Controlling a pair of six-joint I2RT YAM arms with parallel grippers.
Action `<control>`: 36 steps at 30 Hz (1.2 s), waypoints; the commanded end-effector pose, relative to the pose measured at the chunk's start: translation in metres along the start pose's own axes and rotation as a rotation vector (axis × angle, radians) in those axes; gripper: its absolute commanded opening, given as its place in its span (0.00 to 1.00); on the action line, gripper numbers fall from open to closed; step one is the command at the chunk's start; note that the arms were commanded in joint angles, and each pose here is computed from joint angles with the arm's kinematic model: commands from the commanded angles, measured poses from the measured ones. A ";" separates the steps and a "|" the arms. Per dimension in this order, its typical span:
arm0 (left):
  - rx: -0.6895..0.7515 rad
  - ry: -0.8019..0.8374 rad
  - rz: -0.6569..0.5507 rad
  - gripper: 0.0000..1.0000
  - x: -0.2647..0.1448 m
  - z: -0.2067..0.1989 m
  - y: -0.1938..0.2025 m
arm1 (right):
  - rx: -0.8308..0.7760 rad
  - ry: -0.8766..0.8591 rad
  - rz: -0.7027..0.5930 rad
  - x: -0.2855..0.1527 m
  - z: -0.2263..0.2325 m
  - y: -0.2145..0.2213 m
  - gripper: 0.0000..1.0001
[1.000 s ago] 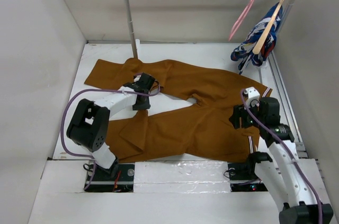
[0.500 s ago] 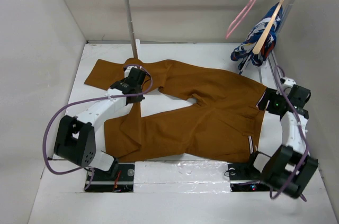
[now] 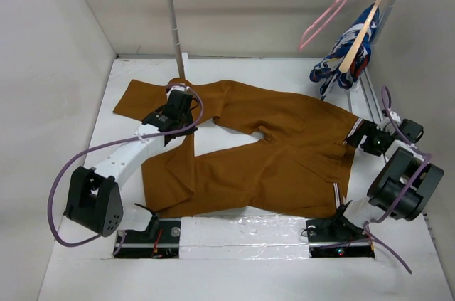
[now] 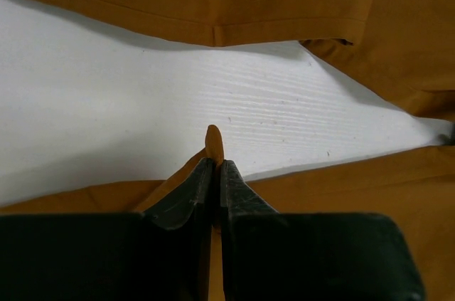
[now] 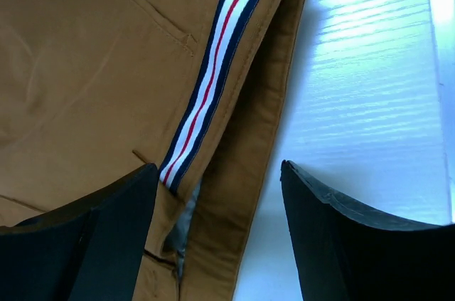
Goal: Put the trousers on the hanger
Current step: Flatten out the trousers at the center of the board.
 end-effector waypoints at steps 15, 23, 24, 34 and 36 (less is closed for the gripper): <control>-0.083 -0.084 -0.190 0.00 -0.032 0.025 -0.057 | -0.036 0.134 -0.129 -0.016 -0.021 -0.068 0.00; -0.093 -0.153 -0.179 0.00 -0.025 0.052 -0.053 | -0.052 0.380 -0.054 -0.026 -0.061 -0.111 0.00; -0.092 -0.160 -0.171 0.00 -0.023 0.054 -0.050 | -0.059 0.398 -0.055 -0.025 -0.062 -0.116 0.03; -0.173 -0.317 -0.138 0.00 -0.019 0.118 -0.059 | -0.199 0.201 -0.176 -0.044 0.038 -0.142 0.60; -0.271 -0.256 -0.136 0.00 -0.022 0.135 -0.062 | -0.200 0.141 -0.165 -0.043 0.065 -0.107 0.59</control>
Point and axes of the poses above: each gripper's point midway between its finger pads, its own x axis out along the fingers, its own z axis along the line the jaws close on, y = z × x, the point moved 1 cm from there along -x, back along the fingers, and after that the axes turned 2 degrees about x, right-handed, at the moved point
